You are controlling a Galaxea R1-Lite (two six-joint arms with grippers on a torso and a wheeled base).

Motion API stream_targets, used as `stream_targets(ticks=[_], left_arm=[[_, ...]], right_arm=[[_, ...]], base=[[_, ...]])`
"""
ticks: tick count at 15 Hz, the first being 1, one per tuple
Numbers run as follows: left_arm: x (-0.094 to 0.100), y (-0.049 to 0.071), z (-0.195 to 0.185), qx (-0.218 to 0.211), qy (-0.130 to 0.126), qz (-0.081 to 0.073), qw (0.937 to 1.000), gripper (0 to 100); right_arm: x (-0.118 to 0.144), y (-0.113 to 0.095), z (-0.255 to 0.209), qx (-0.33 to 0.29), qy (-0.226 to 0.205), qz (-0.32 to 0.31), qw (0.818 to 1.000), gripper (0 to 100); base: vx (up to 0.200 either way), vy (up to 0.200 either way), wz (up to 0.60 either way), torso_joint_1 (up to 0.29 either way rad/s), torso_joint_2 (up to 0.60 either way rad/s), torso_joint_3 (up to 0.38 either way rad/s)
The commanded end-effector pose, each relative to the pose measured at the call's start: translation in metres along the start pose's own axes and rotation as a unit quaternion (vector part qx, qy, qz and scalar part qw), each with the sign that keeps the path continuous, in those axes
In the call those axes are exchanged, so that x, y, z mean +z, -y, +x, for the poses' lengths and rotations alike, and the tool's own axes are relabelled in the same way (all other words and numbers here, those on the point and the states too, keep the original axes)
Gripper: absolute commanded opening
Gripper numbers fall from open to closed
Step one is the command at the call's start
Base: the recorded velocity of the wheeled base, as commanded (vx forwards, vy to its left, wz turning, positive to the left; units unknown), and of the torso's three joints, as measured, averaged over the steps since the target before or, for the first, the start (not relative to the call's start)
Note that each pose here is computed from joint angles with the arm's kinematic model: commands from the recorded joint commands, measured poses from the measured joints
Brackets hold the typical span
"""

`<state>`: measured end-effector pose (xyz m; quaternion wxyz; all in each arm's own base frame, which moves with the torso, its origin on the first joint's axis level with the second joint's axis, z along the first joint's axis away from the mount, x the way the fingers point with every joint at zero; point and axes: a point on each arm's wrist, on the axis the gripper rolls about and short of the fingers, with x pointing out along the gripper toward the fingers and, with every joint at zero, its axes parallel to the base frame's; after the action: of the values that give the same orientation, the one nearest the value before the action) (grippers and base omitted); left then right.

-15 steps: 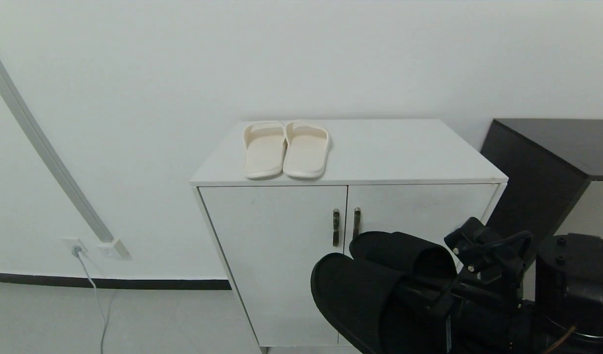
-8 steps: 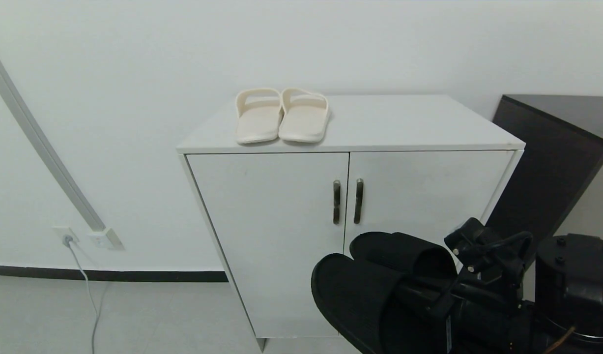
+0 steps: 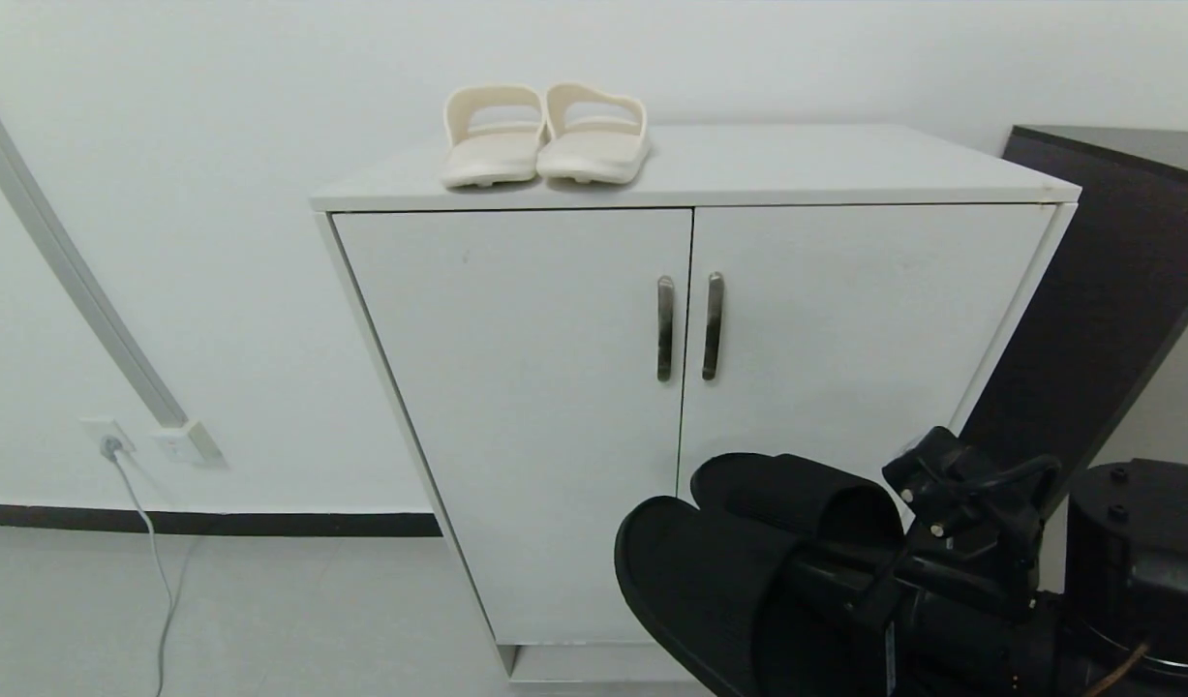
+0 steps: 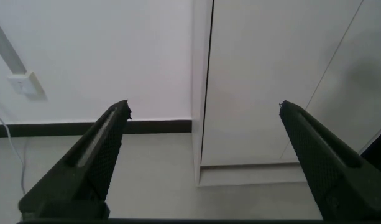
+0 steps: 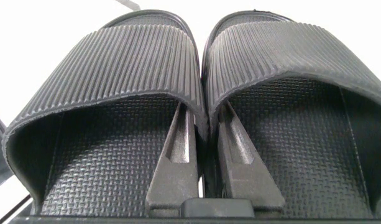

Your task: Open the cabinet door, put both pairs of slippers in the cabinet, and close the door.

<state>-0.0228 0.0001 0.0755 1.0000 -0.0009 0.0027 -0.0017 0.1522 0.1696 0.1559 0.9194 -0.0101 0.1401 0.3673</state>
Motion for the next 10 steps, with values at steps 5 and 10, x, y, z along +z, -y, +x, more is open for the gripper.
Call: stream_targets(ticks=[5, 10], left_arm=[[0.002, 0.000, 0.000, 0.001, 0.003, -0.001, 1.0000, 100], [0.077, 0.000, -0.005, -0.064, 0.002, -0.062, 0.9961, 100]], right_arm=[[-0.001, 0.000, -0.002, 0.001, -0.001, -0.001, 1.000, 0], [-0.003, 0.000, -0.001, 0.003, -0.007, -0.004, 1.000, 0]], base=[[0.000, 0.000, 0.00, -0.020, 0.38, 0.362], [0.000, 0.000, 0.00, -0.002, 0.05, 0.046]])
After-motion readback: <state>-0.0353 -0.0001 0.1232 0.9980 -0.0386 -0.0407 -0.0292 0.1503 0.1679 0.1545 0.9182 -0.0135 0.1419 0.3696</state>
